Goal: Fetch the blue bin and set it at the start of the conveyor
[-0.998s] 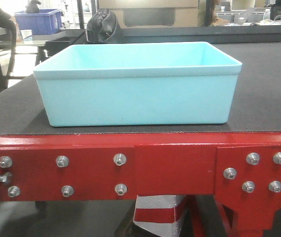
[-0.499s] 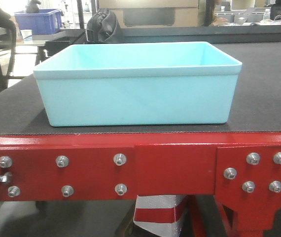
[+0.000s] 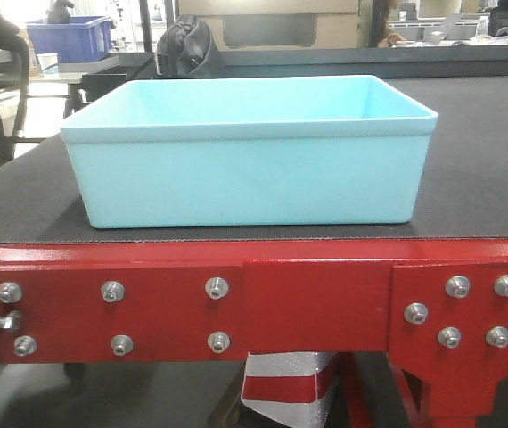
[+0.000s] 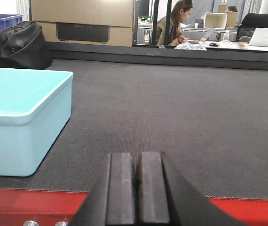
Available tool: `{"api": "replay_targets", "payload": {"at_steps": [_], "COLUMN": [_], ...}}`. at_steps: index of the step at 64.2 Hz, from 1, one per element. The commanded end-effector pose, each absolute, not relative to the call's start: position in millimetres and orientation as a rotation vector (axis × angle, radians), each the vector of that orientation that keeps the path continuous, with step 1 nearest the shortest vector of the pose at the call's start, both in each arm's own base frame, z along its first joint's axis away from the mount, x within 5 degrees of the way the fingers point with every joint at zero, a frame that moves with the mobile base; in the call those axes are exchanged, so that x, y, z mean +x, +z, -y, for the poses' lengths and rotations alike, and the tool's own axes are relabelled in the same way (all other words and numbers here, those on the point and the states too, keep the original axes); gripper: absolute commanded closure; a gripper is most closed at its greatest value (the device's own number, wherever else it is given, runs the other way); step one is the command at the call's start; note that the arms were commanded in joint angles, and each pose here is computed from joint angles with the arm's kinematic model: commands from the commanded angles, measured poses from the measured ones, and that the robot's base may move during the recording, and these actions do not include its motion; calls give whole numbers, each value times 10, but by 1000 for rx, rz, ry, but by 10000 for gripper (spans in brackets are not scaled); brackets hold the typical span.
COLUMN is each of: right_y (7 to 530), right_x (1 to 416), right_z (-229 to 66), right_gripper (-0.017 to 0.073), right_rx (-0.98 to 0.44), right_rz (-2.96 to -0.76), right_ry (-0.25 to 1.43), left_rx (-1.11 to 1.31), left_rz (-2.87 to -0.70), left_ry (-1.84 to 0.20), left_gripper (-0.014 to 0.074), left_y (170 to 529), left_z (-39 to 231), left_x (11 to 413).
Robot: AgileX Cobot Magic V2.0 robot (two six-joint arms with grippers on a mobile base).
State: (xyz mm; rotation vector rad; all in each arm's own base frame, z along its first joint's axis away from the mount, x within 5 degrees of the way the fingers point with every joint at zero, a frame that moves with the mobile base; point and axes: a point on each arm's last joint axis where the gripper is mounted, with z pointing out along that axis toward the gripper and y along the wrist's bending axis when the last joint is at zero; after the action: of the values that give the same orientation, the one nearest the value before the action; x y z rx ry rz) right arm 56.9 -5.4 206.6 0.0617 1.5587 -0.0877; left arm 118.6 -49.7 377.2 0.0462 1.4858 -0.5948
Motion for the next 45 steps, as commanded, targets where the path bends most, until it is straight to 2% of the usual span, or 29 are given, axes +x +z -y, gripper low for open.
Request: {"api": "replay_targets", "payload": {"at_steps": [1, 14, 22, 45], "right_y": [2078, 2078, 2078, 2078], "right_x": [562, 562, 562, 562], "right_z": [55, 55, 55, 55], "right_gripper": [724, 724, 724, 724], "right_rx": [71, 71, 71, 71], "right_rz": [-1542, -1542, -1542, -1542], "right_ry": [-84, -84, -84, -84], "left_rx": [55, 73, 116, 36], "left_rz": [-1453, -1477, -1495, -1491], "left_ry": [-611, -573, -469, -139], "left_gripper": [704, 704, 704, 704], "left_y": [3813, 3775, 3658, 2915], "left_z": [500, 494, 442, 94], "left_x": [1158, 1167, 1140, 845]}}
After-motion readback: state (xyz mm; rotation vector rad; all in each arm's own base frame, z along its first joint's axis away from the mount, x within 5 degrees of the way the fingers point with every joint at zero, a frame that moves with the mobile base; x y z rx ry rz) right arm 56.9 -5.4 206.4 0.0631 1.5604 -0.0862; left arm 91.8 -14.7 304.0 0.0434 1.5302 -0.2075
